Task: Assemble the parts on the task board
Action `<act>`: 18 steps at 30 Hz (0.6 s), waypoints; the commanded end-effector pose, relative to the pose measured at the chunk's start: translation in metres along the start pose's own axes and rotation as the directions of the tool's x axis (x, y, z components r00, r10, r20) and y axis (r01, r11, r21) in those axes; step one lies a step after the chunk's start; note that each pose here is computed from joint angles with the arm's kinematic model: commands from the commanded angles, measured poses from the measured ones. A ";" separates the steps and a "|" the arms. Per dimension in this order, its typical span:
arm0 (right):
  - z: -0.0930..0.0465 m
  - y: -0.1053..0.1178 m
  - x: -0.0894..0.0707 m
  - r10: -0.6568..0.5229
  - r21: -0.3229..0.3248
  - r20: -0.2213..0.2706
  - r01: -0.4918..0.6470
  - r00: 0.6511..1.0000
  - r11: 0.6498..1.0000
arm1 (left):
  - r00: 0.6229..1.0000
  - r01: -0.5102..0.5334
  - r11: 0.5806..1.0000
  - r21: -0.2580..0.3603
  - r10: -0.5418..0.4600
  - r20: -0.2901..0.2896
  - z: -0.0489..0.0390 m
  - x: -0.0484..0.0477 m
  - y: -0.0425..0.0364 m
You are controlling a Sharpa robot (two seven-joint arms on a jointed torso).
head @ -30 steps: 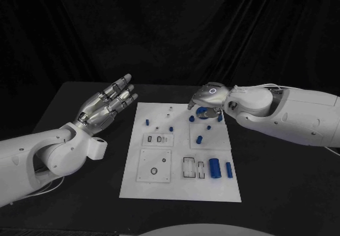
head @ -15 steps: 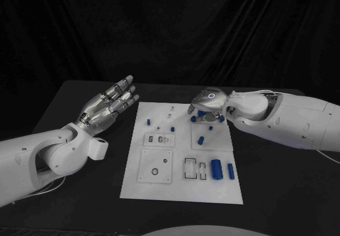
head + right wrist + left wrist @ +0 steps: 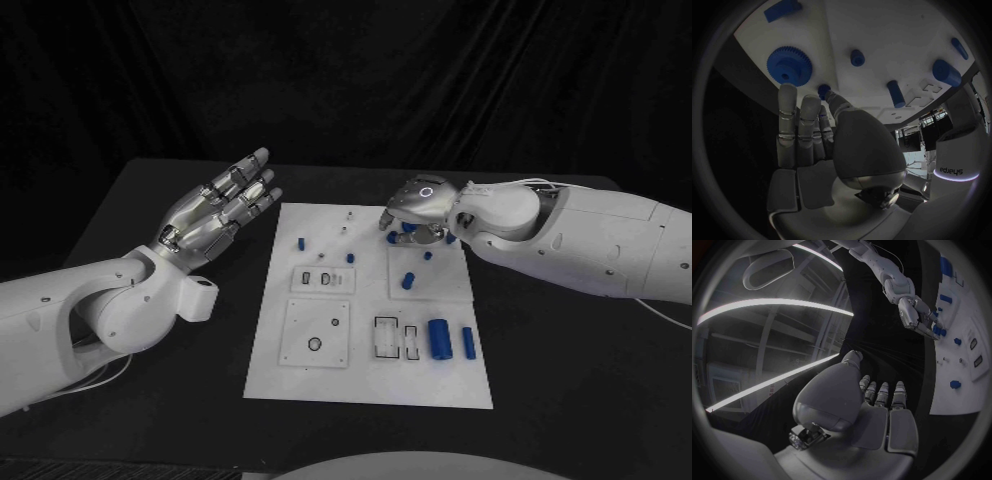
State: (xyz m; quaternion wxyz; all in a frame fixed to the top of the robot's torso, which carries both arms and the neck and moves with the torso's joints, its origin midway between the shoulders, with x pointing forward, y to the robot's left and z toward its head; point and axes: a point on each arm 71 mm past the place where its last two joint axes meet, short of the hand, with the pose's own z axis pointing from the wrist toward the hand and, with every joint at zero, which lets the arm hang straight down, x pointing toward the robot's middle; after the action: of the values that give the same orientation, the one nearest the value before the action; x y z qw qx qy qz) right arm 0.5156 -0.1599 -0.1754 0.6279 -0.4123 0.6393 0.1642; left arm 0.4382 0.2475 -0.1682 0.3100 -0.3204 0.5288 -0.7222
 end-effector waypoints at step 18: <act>0.005 0.001 0.016 0.040 0.008 -0.021 -0.040 0.999 0.999 | 0.999 0.024 1.000 -0.006 -0.024 -0.041 0.0021 0.0028 -0.0002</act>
State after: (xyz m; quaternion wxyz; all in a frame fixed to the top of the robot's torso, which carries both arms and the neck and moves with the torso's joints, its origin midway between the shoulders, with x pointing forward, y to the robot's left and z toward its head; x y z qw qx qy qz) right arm 0.5197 -0.1596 -0.1885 0.6199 -0.4032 0.6520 0.1677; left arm 0.4386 0.2464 -0.1689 0.3009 -0.3191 0.5323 -0.7241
